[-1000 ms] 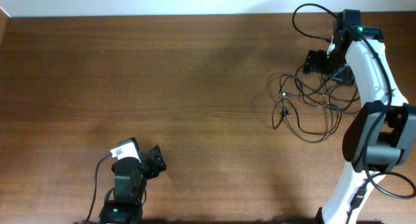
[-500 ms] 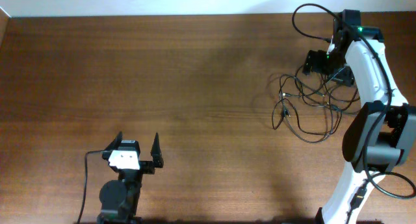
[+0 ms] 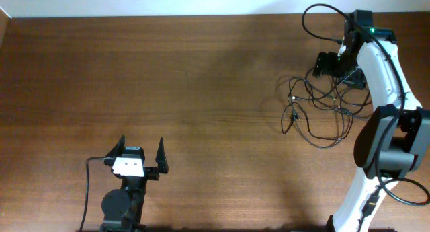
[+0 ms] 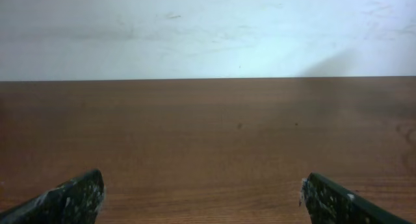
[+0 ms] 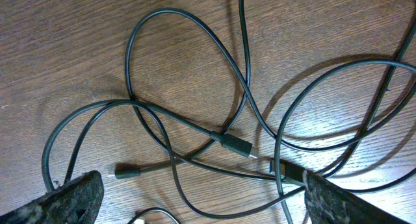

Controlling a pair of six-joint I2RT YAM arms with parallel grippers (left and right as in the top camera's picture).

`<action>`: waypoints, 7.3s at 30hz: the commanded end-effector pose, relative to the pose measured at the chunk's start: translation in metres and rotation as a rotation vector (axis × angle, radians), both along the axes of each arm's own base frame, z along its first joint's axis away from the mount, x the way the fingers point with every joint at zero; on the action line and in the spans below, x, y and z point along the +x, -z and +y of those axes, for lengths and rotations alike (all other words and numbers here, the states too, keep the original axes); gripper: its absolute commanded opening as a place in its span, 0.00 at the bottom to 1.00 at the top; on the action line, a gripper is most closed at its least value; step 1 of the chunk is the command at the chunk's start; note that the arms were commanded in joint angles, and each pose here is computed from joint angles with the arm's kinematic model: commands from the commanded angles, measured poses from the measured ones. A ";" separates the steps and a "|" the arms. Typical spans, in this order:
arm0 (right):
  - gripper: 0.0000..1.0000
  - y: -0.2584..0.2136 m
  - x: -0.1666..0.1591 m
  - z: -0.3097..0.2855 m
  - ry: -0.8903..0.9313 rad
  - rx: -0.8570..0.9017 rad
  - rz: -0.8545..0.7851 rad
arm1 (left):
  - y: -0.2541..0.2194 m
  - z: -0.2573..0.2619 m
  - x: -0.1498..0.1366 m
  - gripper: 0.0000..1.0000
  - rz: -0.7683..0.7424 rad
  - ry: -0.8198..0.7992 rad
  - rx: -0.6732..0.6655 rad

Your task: Untangle cables

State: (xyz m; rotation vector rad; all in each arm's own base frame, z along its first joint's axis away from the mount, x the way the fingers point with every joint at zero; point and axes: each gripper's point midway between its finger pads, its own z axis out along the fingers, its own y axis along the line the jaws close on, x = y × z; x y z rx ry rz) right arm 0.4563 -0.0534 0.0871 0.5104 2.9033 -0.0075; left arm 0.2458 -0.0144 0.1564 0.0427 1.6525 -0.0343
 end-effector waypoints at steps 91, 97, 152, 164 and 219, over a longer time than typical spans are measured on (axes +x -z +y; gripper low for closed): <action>0.98 -0.429 -0.273 0.031 0.003 -0.126 -1.217 | 0.000 -0.001 0.000 0.99 -0.003 0.009 0.014; 0.98 -0.427 -0.273 0.031 0.003 -0.125 -1.214 | 0.000 -0.001 0.000 0.99 -0.003 0.009 0.014; 0.98 -0.086 -0.309 0.035 0.005 -0.087 -0.861 | 0.000 -0.001 0.000 0.99 -0.002 0.009 0.015; 0.98 -0.164 -0.246 0.028 0.002 -0.141 -1.360 | 0.000 -0.001 0.000 0.99 -0.002 0.009 0.015; 0.99 -0.072 -0.211 0.047 -0.365 -0.338 -1.283 | 0.000 -0.001 0.000 0.99 -0.002 0.009 0.015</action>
